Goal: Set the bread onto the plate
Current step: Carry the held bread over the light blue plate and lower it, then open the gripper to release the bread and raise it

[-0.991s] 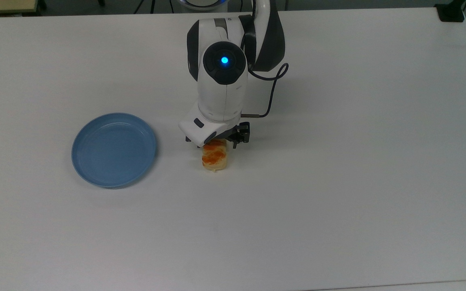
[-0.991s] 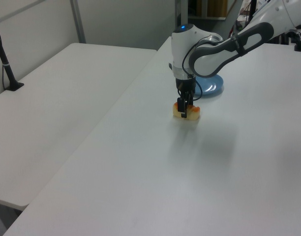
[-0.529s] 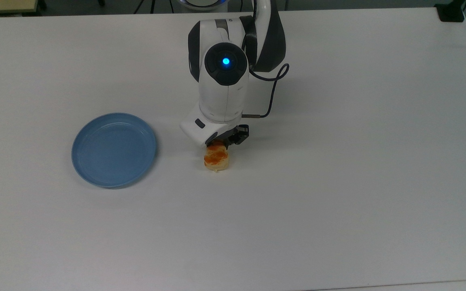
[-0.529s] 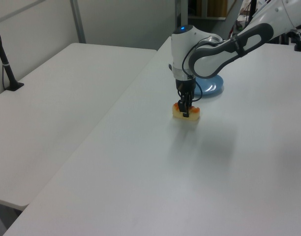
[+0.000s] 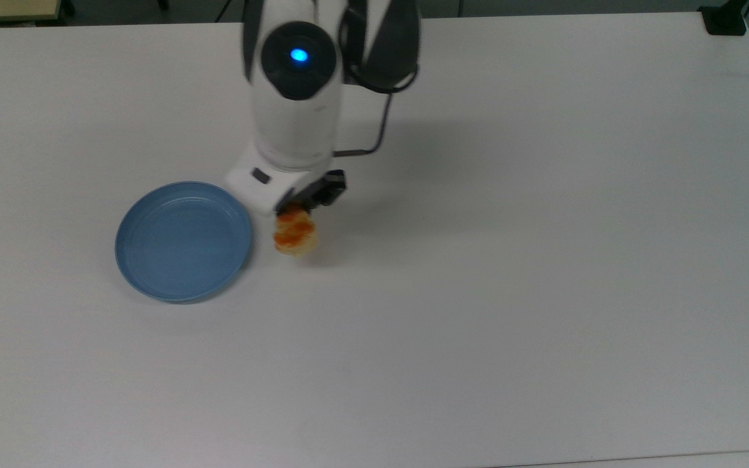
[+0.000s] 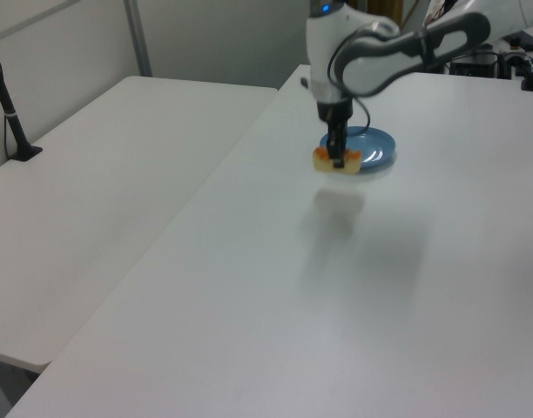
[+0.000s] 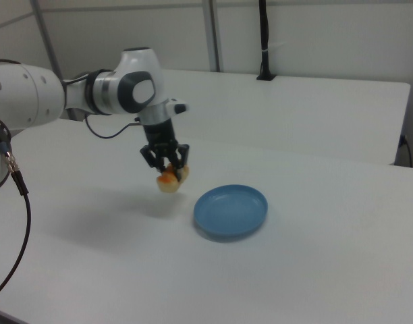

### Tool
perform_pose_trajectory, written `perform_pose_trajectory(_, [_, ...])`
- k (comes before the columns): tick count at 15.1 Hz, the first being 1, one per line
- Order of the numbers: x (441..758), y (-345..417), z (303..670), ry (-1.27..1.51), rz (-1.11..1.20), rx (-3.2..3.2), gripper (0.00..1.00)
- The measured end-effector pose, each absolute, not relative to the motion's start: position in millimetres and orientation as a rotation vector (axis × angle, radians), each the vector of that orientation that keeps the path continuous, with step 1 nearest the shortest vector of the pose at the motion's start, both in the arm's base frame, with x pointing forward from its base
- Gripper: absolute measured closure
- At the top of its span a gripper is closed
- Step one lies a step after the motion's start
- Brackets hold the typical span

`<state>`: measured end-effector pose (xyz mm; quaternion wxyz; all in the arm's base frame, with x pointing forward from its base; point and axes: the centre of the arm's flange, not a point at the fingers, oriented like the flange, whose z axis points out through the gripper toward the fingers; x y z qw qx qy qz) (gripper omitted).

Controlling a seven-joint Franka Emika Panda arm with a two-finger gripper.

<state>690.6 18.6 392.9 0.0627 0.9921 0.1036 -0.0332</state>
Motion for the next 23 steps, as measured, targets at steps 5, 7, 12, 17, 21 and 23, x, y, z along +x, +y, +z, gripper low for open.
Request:
perform_pose_trajectory(5, [688, -94, 399, 0.476, -0.105, 2.98, 0.6])
perform_pose_trajectory(7, [689, -124, 391, 0.474, -0.077, 2.974, 0.59])
perform_pose_trajectory(12, [699, -135, 352, 0.483, -0.05, 2.962, 0.52])
perform_pose_trajectory(17, [700, -136, 344, 0.483, -0.054, 2.962, 0.28])
perform_pose_trajectory(21, [700, -140, 352, 0.471, -0.035, 2.96, 0.04])
perform_pose_trajectory(23, [701, -137, 381, 0.435, 0.031, 2.957, 0.0])
